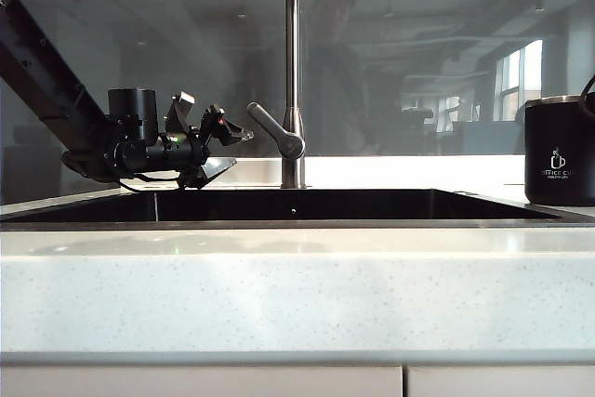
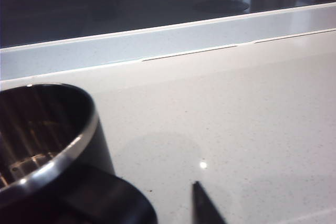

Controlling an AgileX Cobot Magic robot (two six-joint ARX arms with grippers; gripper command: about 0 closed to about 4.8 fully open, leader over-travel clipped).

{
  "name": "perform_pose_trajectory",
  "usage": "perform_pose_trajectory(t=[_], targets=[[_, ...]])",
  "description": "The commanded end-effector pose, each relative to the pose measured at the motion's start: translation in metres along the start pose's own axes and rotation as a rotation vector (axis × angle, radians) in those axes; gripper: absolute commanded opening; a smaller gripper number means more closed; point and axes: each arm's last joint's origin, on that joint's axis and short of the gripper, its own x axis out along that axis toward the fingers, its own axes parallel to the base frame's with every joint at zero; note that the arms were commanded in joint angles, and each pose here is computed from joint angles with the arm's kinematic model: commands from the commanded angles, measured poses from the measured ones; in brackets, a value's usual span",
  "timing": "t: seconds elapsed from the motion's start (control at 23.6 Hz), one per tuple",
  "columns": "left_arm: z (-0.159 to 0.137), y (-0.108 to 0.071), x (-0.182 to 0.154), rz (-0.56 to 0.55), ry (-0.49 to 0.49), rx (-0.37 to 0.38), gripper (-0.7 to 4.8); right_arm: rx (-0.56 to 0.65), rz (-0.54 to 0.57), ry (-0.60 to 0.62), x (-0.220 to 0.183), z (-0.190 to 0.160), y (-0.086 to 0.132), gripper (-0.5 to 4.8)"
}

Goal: Pick up the mug next to the sink, go to the faucet to get some water, pour the water into the sink, and finally put the mug back to its place.

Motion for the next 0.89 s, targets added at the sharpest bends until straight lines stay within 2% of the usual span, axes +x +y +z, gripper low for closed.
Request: perform_pose_trajectory(t=[0.04, 0.08, 0.17, 0.51, 0.89], targets=[[0.002, -0.003, 0.001, -0.01, -0.002, 0.007, 3.68, 0.004, 0.004, -0.027, 0.0, 0.004, 0.0, 2.3], [0.002, -0.003, 0.001, -0.01, -0.002, 0.007, 3.68, 0.003, 0.004, -0.021, -0.001, 0.005, 0.0, 2.52], [0.002, -0.003, 0.001, -0.01, -0.002, 0.007, 3.68, 0.002, 0.003, -0.01, -0.003, 0.006, 0.0, 2.57], [0.002, -0.003, 0.001, -0.01, -0.002, 0.007, 3.68, -0.005, -0.005, 0.031, -0.014, 0.017, -0.001, 2.57], [0.002, -0.003, 0.001, -0.01, -0.002, 0.007, 3.68, -0.017, -0.004, 0.107, -0.018, 0.013, 0.0, 2.57]])
